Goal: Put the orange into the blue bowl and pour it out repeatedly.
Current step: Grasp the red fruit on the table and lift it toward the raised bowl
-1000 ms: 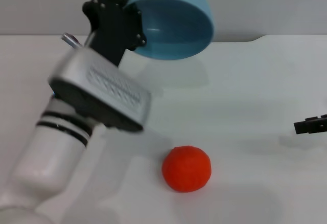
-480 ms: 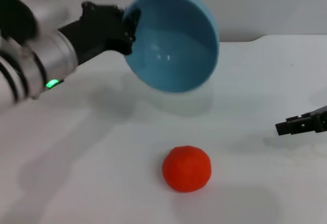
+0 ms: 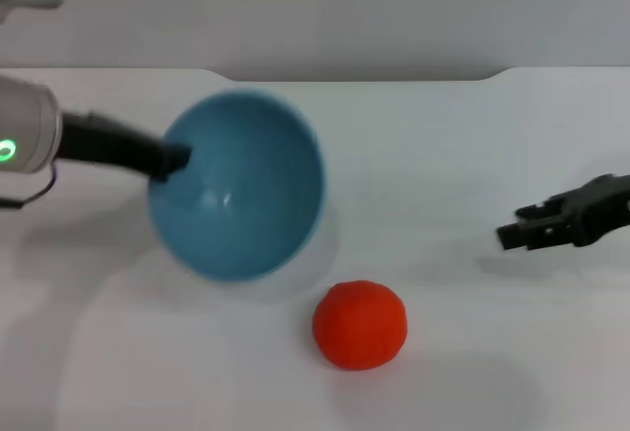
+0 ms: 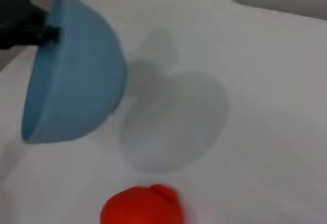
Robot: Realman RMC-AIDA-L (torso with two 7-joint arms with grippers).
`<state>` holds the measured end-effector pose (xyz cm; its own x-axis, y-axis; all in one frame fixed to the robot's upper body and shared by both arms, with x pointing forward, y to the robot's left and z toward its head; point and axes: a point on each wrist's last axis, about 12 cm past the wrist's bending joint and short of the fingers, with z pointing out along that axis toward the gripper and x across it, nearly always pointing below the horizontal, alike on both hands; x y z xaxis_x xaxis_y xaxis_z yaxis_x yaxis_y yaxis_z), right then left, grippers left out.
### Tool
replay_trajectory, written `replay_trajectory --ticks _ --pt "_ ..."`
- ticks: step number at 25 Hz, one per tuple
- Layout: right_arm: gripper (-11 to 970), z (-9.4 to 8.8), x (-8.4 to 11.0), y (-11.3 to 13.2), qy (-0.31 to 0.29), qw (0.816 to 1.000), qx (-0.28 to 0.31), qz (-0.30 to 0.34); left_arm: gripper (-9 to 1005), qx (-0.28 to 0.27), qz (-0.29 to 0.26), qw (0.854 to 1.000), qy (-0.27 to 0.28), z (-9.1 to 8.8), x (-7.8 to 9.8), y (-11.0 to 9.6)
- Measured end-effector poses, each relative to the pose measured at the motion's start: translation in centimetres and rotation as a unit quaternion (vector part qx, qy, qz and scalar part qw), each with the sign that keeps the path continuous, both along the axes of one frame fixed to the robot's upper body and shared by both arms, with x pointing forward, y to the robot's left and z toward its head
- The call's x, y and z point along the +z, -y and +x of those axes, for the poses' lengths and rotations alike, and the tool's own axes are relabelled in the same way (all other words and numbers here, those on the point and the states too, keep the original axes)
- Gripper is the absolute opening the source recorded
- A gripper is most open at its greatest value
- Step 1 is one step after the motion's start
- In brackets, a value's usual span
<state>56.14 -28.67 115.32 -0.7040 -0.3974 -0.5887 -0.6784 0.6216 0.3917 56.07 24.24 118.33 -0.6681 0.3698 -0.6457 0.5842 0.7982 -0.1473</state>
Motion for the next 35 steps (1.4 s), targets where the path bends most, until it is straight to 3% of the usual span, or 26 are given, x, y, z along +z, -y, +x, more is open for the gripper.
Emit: replay_trajectory --ticks 3,8,13,20,31,35 --pt "455 0.7 -0.2 -1.5 0.019 0.999 0.03 -0.019 -1 0.021 0.05 0.996 -0.077 -0.5 -0.4 -0.3" --pt "478 1.4 -0.7 -5.0 0.054 0.994 0.095 -0.031 -1 0.045 0.086 0.99 -0.107 -0.9 -0.5 -1.0" --pt "650 1.7 -1.3 -8.4 0.056 0.985 0.162 -0.019 -2 0.071 0.127 0.979 -0.141 -1.6 -1.1 -2.2" --pt "653 2.2 -3.2 -12.5 0.046 0.976 0.211 -0.04 -2 0.072 0.128 0.977 -0.153 -1.9 -1.4 -2.3" --pt "650 1.1 -6.4 -14.6 0.022 0.971 0.229 -0.069 -1 0.062 0.13 0.979 -0.142 -1.4 -0.8 -1.6" --pt "647 1.1 -6.6 -14.6 0.02 0.972 0.224 -0.07 -2 0.055 0.131 0.98 -0.137 -1.2 -0.6 -1.2"
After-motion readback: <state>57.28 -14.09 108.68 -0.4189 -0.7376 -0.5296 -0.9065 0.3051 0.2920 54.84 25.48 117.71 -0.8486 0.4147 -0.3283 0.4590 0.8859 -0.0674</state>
